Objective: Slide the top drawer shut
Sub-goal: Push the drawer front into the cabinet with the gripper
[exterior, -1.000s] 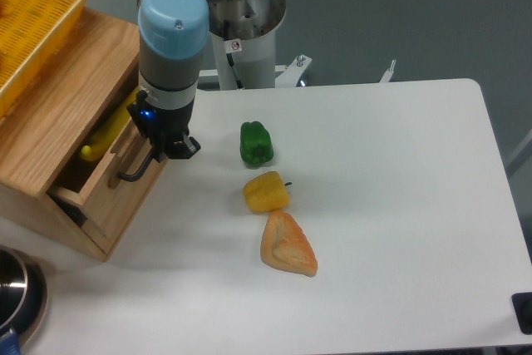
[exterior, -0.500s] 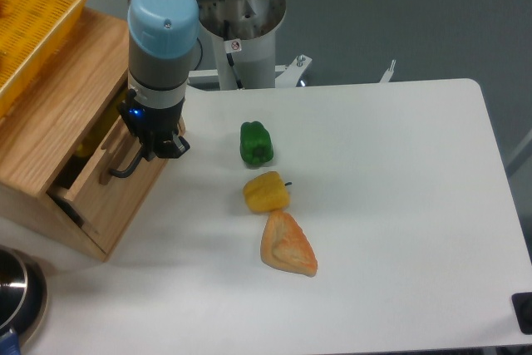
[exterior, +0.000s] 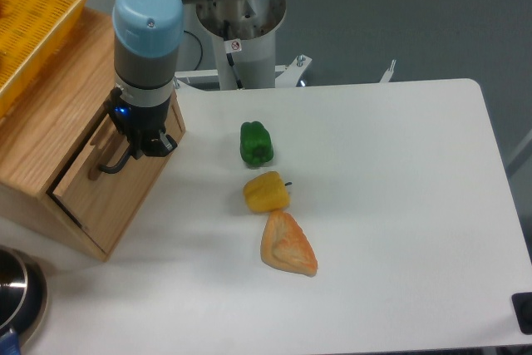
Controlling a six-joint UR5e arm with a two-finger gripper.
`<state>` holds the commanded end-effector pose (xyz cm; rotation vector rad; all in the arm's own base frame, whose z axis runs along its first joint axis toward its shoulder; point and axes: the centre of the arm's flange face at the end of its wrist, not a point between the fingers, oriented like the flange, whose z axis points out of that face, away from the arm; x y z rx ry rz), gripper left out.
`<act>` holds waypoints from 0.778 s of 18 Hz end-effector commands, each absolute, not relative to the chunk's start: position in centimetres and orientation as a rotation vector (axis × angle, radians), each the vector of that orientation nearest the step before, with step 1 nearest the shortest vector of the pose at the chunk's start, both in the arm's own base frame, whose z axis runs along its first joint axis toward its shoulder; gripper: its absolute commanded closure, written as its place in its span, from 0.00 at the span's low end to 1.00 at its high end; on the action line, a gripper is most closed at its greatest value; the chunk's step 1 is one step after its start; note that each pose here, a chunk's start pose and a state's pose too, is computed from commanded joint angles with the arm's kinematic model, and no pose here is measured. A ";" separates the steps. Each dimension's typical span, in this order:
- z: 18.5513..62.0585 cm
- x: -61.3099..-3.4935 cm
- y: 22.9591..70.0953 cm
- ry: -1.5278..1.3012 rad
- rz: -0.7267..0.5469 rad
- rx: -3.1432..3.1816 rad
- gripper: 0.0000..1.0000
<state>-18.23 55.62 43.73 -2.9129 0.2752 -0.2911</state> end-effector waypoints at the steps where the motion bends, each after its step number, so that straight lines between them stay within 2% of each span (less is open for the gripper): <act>1: 43.7 -18.2 55.6 0.275 -0.291 -2.913 1.00; 14: 43.9 -17.2 56.0 0.275 -0.315 -2.899 1.00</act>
